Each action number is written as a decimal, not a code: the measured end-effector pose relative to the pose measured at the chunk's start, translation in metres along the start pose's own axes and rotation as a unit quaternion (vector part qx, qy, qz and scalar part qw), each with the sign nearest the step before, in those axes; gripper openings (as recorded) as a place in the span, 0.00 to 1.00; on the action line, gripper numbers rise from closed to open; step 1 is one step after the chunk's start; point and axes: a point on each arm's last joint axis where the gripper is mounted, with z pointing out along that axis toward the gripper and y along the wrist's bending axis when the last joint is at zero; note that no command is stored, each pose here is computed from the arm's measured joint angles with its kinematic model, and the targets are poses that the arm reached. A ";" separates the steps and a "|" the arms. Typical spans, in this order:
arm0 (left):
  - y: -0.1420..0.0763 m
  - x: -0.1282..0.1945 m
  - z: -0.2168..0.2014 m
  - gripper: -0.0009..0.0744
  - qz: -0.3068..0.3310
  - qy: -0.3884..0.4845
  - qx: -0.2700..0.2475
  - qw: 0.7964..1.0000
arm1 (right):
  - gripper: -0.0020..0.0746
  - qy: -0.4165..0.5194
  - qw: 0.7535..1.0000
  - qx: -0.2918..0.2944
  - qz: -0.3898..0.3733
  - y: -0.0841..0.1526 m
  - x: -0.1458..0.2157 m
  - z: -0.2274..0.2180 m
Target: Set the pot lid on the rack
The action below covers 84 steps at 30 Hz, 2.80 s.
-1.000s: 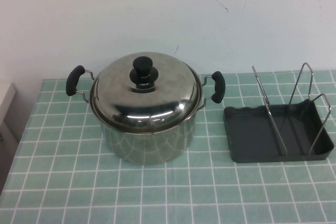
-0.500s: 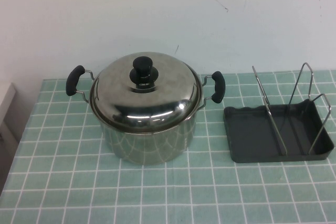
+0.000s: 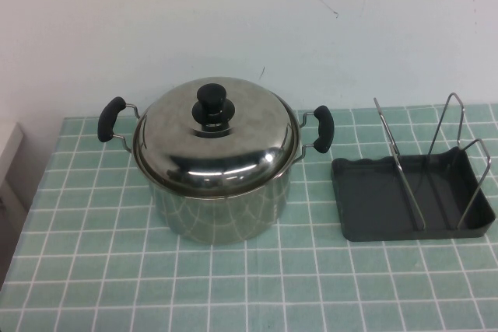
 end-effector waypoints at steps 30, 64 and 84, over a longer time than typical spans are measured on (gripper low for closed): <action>-0.024 -0.102 -0.023 0.01 0.010 -0.254 0.063 0.965 | 0.02 -0.224 0.973 0.044 -0.031 -0.009 -0.065 -0.025; -0.099 -0.121 0.241 0.83 0.044 -0.084 0.308 0.947 | 0.02 -0.133 0.988 0.024 -0.075 -0.009 -0.094 -0.034; -0.112 -0.081 0.294 0.54 0.070 -0.069 0.256 0.962 | 0.02 -0.064 0.995 -0.067 -0.032 -0.004 -0.155 0.017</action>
